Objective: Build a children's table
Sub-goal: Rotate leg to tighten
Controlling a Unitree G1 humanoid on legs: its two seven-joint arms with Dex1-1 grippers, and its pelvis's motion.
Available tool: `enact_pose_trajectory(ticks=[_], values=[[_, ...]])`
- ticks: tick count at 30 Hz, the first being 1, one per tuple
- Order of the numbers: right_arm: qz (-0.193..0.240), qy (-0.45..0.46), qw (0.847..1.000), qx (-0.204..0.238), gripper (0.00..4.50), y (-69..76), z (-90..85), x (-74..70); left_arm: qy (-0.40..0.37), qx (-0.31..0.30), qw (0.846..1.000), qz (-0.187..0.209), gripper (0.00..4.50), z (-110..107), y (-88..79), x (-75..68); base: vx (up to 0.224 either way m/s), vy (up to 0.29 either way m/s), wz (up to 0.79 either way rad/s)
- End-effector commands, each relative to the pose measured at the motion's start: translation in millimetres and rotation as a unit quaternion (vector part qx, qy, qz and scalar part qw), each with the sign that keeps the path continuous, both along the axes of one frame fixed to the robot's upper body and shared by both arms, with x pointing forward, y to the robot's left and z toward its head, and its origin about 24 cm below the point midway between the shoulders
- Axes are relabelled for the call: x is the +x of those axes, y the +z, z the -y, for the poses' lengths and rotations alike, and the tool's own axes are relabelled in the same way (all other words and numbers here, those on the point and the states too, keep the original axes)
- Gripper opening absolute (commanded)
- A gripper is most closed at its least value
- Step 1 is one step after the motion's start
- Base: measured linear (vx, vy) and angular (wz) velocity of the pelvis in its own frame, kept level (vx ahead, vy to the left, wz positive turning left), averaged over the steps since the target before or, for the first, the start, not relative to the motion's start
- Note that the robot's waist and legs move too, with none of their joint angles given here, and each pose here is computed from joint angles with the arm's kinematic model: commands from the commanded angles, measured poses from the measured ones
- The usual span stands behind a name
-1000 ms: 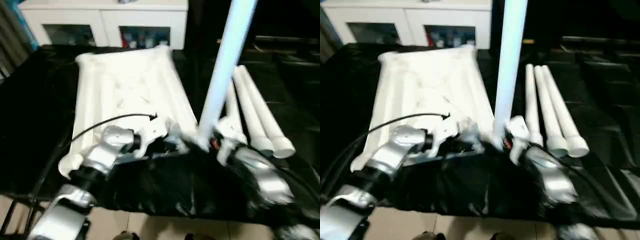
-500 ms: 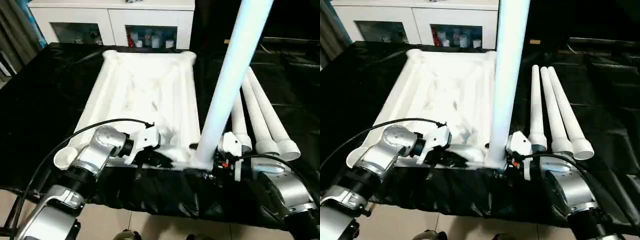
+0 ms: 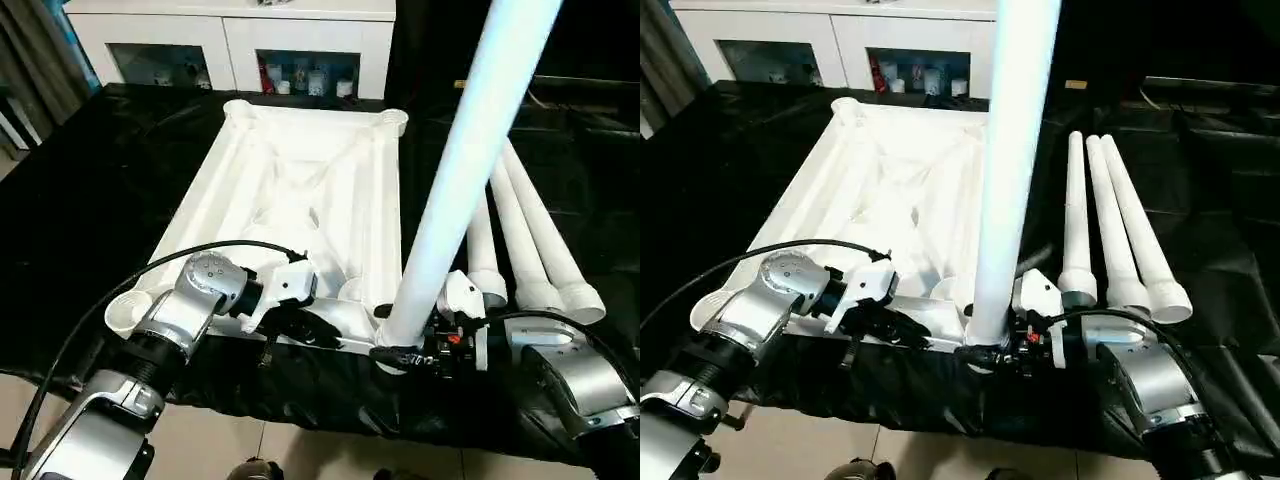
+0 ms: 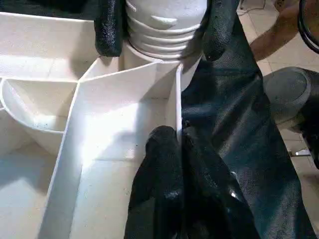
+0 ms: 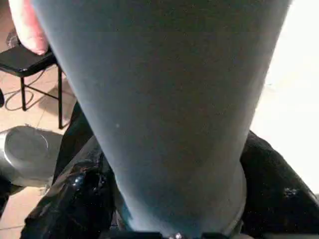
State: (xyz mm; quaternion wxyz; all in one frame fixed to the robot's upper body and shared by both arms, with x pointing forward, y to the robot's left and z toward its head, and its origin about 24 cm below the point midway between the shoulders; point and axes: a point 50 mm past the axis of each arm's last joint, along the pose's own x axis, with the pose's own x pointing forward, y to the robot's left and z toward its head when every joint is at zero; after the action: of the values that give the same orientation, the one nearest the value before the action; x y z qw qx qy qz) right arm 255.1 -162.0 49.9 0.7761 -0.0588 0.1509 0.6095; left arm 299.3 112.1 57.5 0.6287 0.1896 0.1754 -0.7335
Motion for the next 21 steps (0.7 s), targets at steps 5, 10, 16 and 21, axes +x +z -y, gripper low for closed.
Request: enact_pose_trajectory(ticks=[5,10,16,21], values=[[0.006,-0.164,0.986,0.028,2.76,-12.6,-9.5,18.4,0.094,0.010,0.995,0.033,0.00,18,-4.4,17.2,0.000,0.000,0.00],[0.010,-0.259,0.966,0.015,2.75,-25.0,-16.9,28.7,0.147,-0.004,0.988,0.047,0.00,34,-1.9,25.5,0.000,0.000,0.00],[0.002,-0.356,0.934,0.017,2.75,-34.5,-32.0,36.1,0.210,-0.022,0.976,0.055,0.00,53,-2.5,28.7,0.000,0.000,0.00],[0.018,-0.388,0.921,0.013,3.31,-36.8,-39.2,38.9,0.226,-0.031,0.972,0.054,0.00,62,-6.4,25.4,0.000,0.000,0.00]])
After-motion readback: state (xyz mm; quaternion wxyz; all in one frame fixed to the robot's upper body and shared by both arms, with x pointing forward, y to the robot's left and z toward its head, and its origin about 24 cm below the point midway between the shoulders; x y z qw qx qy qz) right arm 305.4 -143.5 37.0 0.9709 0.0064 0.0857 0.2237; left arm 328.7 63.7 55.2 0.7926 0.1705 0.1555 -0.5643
